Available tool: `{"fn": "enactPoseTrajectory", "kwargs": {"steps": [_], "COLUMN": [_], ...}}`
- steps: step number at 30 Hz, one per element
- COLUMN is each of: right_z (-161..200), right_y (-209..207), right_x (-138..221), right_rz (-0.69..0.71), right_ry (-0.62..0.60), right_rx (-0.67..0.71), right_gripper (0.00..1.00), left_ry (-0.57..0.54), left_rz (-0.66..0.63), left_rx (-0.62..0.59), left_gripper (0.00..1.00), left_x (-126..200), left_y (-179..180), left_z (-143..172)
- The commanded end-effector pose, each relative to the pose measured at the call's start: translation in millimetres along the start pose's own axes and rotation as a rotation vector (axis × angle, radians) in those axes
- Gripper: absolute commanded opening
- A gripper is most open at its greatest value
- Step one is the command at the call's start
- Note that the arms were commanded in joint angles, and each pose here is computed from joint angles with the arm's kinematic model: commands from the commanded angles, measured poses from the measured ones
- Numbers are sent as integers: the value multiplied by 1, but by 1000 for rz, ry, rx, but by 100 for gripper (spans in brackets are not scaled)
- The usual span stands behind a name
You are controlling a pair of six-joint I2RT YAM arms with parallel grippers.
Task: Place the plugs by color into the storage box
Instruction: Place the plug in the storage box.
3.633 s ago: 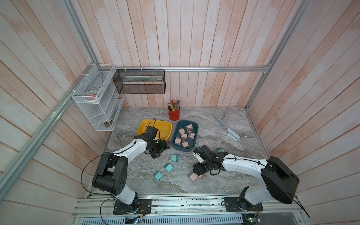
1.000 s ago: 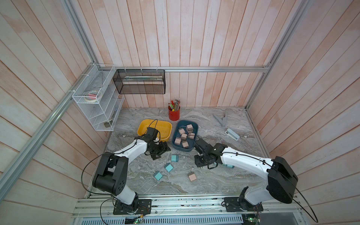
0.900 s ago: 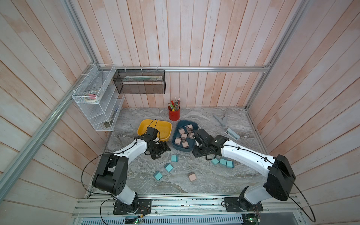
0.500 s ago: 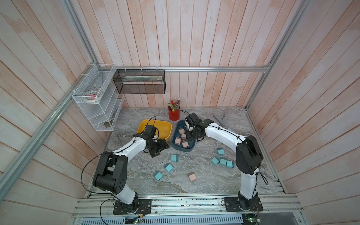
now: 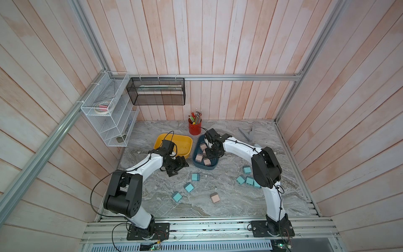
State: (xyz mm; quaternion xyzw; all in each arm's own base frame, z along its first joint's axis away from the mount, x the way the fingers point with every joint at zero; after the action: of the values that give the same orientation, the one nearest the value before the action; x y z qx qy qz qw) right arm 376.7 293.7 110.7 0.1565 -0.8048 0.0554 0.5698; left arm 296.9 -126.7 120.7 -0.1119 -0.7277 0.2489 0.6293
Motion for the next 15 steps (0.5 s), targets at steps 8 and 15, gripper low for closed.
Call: {"fn": "enactPoseTrajectory", "kwargs": {"steps": [8, 15], "right_z": [-21, 24], "right_y": [8, 36], "right_x": [48, 111], "right_rz": [-50, -102], "right_ry": [-94, -91], "right_rx": [10, 29], "right_gripper": [66, 70], "left_ry": [-34, -44], "left_rz": [-8, 11], "left_rx": [0, 15], "left_gripper": [85, 85], "left_x": [10, 9], "left_y": [0, -2], "left_z": [0, -2]}}
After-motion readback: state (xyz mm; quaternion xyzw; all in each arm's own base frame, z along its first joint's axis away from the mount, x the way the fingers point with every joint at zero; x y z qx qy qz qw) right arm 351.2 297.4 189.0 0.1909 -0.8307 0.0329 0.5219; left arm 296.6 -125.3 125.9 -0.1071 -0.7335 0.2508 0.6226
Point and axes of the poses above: each gripper's point midway between its finger pads, its own x axis back along the fingers, its own y axis along the line the jaws close on, z = x × y, the point moved 6 cm from there along x, back along the fingers, and after that the axes turned 8 degrees about -x, right-handed, at the moved point
